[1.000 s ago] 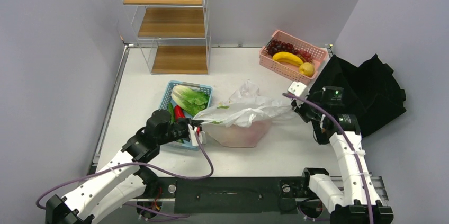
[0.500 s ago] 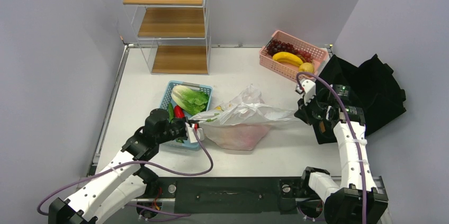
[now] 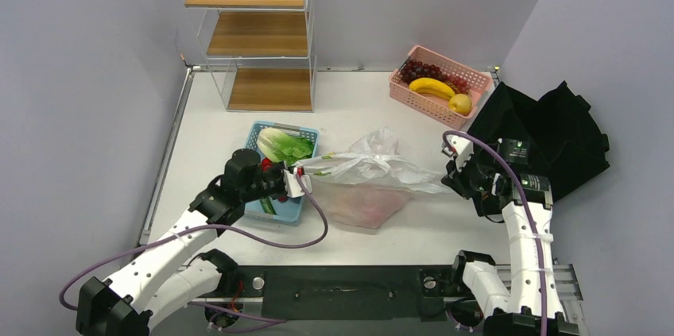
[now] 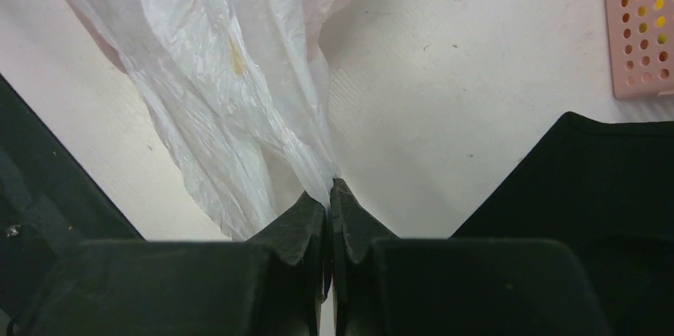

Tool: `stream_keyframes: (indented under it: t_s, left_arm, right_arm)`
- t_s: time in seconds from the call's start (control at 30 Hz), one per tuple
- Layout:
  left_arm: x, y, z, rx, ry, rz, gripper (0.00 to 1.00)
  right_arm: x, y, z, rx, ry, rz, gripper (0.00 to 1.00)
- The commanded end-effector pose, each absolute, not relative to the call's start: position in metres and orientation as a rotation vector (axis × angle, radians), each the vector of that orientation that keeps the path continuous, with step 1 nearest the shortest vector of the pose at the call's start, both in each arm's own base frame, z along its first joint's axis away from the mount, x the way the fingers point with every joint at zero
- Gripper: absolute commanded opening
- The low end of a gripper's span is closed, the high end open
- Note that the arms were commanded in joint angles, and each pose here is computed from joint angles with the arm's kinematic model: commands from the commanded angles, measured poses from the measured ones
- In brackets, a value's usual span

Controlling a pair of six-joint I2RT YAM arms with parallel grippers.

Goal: Untie the knot of the grocery bags and take out the mixed food

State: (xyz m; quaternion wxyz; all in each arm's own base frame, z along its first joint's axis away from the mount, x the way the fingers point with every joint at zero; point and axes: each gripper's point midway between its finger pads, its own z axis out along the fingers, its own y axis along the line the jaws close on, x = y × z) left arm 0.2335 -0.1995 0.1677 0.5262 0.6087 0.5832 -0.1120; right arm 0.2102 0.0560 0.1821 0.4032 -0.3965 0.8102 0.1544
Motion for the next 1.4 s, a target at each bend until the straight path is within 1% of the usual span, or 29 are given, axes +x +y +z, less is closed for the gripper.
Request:
stream_keyframes:
  t_s: [0.0, 0.17, 0.33, 0.37, 0.4, 0.43, 0.47, 0.5, 0.53, 0.57, 0.6, 0.63, 0.67, 0.7, 0.73, 0.77, 0.8, 0.97, 1.07, 1.1, 1.2, 1.27, 1.3, 1.37]
  left_arm:
    - [0.248, -0.215, 0.205, 1.405, 1.329, -0.293, 0.00]
    - [0.265, -0.226, 0.218, 1.376, 1.329, -0.302, 0.00]
    - [0.278, -0.238, 0.229, 1.331, 1.367, -0.348, 0.00]
    - [0.278, -0.239, 0.233, 1.330, 1.364, -0.359, 0.05]
    - [0.278, -0.239, 0.233, 1.328, 1.377, -0.365, 0.14]
    - [0.280, -0.239, 0.239, 1.291, 1.398, -0.376, 0.32]
    - [0.278, -0.238, 0.241, 1.275, 1.426, -0.387, 0.40]
    - [0.279, -0.238, 0.253, 1.241, 1.440, -0.410, 0.55]
    - [0.272, -0.235, 0.250, 1.248, 1.482, -0.436, 0.60]
    - [0.269, -0.237, 0.265, 1.226, 1.481, -0.474, 0.66]
    - [0.261, -0.235, 0.265, 1.226, 1.513, -0.502, 0.68]
    - [0.255, -0.239, 0.280, 1.222, 1.493, -0.546, 0.71]
    - [0.246, -0.238, 0.280, 1.241, 1.511, -0.579, 0.72]
    - [0.237, -0.242, 0.295, 1.262, 1.469, -0.621, 0.73]
    - [0.228, -0.244, 0.294, 1.291, 1.478, -0.675, 0.73]
    - [0.224, -0.247, 0.307, 1.295, 1.458, -0.698, 0.73]
    - [0.220, -0.250, 0.301, 1.322, 1.486, -0.742, 0.73]
    - [0.234, -0.281, 0.307, 1.390, 1.478, -0.812, 0.73]
    - [0.227, -0.305, 0.308, 1.493, 1.413, -0.817, 0.74]
    - [0.225, -0.310, 0.298, 1.530, 1.432, -0.830, 0.75]
    - [0.211, -0.329, 0.289, 1.627, 1.392, -0.839, 0.77]
    - [0.212, -0.339, 0.283, 1.634, 1.378, -0.827, 0.77]
    - [0.215, -0.344, 0.283, 1.628, 1.356, -0.819, 0.77]
    - [0.215, -0.350, 0.280, 1.649, 1.329, -0.812, 0.68]
  right_arm:
    - [0.190, 0.072, 0.180, -1.094, 1.987, 0.462, 0.00]
    - [0.170, 0.091, 0.183, -1.131, 1.942, 0.524, 0.00]
    - [0.168, 0.119, 0.201, -1.103, 1.852, 0.571, 0.00]
    - [0.168, 0.120, 0.203, -1.111, 1.848, 0.564, 0.00]
    - [0.165, 0.124, 0.202, -1.135, 1.847, 0.581, 0.00]
    - [0.163, 0.124, 0.203, -1.143, 1.859, 0.582, 0.15]
    - [0.160, 0.126, 0.203, -1.157, 1.867, 0.594, 0.26]
    - [0.157, 0.125, 0.206, -1.153, 1.883, 0.592, 0.45]
    - [0.157, 0.124, 0.209, -1.117, 1.913, 0.602, 0.57]
    - [0.161, 0.122, 0.219, -1.093, 1.915, 0.574, 0.59]
    - [0.164, 0.122, 0.223, -1.051, 1.944, 0.583, 0.62]
    - [0.169, 0.121, 0.237, -1.026, 1.936, 0.561, 0.62]
    - [0.176, 0.121, 0.248, -0.986, 1.948, 0.565, 0.62]
    - [0.179, 0.123, 0.253, -0.970, 1.952, 0.577, 0.63]
    - [0.185, 0.127, 0.262, -0.951, 1.959, 0.609, 0.63]
    - [0.188, 0.129, 0.266, -0.950, 1.957, 0.623, 0.63]
    - [0.195, 0.132, 0.272, -0.952, 1.952, 0.639, 0.63]
    - [0.223, 0.138, 0.272, -1.012, 1.935, 0.637, 0.61]
    - [0.235, 0.145, 0.269, -1.052, 1.943, 0.666, 0.60]
    - [0.236, 0.149, 0.267, -1.072, 1.947, 0.678, 0.60]
    - [0.234, 0.156, 0.265, -1.122, 1.936, 0.685, 0.65]
    - [0.234, 0.161, 0.259, -1.155, 1.934, 0.678, 0.68]
    - [0.234, 0.165, 0.255, -1.171, 1.934, 0.677, 0.68]
    - [0.235, 0.170, 0.249, -1.191, 1.934, 0.683, 0.68]
